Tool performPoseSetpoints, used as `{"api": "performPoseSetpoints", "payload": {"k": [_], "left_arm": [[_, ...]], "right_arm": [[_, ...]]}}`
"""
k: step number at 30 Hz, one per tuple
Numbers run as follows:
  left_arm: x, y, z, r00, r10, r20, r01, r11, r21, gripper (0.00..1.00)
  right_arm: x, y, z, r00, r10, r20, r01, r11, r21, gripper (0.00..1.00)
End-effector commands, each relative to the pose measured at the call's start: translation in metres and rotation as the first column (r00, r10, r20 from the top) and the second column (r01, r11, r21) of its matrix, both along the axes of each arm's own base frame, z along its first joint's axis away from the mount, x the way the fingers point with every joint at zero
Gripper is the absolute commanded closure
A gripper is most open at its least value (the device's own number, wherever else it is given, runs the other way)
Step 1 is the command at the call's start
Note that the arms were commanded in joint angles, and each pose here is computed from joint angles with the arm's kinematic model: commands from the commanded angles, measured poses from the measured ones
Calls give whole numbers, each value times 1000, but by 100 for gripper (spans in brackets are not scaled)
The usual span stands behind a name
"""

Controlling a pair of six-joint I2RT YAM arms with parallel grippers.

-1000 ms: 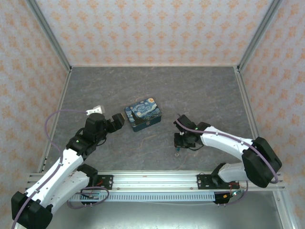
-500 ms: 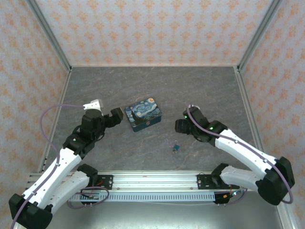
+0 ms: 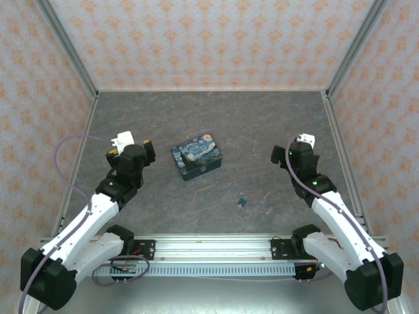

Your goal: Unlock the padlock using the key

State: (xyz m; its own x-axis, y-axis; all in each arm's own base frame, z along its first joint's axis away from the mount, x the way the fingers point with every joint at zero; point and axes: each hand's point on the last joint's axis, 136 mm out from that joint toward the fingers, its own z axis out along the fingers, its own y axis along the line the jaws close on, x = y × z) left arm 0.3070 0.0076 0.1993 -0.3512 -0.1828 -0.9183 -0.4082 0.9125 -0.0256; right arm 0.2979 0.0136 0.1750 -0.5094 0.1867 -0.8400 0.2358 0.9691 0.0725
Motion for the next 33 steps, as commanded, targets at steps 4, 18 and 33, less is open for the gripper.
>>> {"api": "performPoseSetpoints", "payload": {"k": [4,18,33], "left_arm": [[10,22,-22,998,70,-11,-69,995,68,0],[29,44,-58,995,87,-44,-83,992,93,0],[53,44,-71,998,1,59,-6,995,97,0]], "right_arm": [[15,-33,-25,993,-71,97,77,995,-57,1],[57,-40,-51,969,-10,245,28,997,-70,1],[95,-43,-87,986,6,169,-9,1000,18,1]]}}
